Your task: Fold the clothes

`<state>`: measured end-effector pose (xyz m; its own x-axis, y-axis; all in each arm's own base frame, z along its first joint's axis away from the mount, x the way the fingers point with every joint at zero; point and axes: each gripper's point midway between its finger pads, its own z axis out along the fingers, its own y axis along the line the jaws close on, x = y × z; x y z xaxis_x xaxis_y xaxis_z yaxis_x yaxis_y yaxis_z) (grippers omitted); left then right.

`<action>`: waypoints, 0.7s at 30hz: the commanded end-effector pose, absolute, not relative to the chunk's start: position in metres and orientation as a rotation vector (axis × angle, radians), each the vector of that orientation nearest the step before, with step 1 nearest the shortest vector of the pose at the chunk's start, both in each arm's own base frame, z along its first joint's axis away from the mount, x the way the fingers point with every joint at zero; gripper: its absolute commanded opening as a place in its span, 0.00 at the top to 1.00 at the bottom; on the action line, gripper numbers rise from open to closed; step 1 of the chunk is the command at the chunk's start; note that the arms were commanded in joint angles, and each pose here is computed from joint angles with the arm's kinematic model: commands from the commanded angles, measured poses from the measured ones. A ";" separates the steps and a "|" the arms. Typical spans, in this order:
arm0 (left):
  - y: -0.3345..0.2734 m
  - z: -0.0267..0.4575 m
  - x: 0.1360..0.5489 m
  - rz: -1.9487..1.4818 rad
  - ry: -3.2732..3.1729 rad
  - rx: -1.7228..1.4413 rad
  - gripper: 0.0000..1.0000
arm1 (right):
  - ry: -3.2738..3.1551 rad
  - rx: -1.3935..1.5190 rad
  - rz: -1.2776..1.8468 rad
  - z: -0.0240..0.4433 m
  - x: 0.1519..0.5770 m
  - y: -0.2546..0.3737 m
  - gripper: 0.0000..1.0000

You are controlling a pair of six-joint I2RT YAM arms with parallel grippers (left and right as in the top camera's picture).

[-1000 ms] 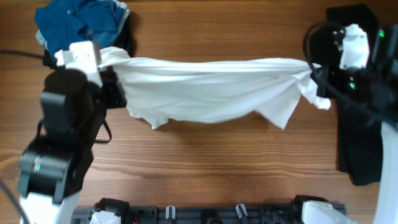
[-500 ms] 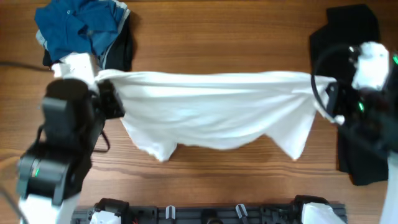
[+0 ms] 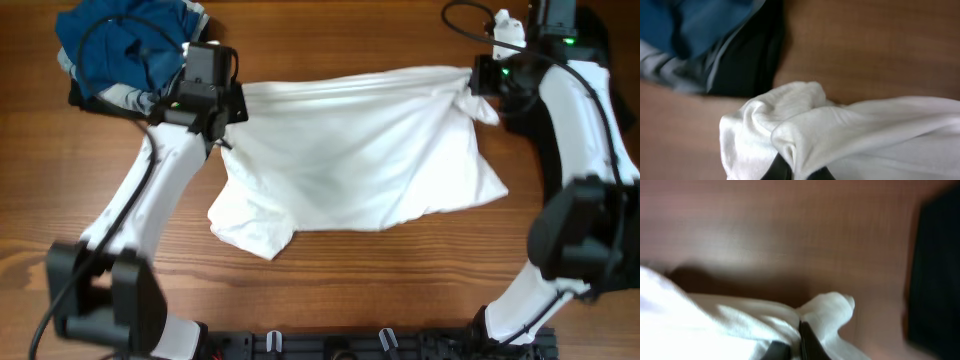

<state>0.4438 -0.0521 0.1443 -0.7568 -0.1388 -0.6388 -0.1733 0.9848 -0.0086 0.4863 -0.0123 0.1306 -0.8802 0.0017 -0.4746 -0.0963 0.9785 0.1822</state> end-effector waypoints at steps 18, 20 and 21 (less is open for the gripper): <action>-0.048 0.230 0.353 -0.111 2.484 -0.381 0.00 | 2.580 0.123 0.315 0.261 0.387 -0.003 0.00; -0.042 0.202 0.324 -0.077 2.612 -0.509 0.00 | 2.619 0.247 0.311 0.257 0.372 -0.006 0.00; -0.041 0.189 0.314 -0.062 2.660 -0.541 0.00 | 2.628 0.272 0.301 0.255 0.367 -0.008 0.00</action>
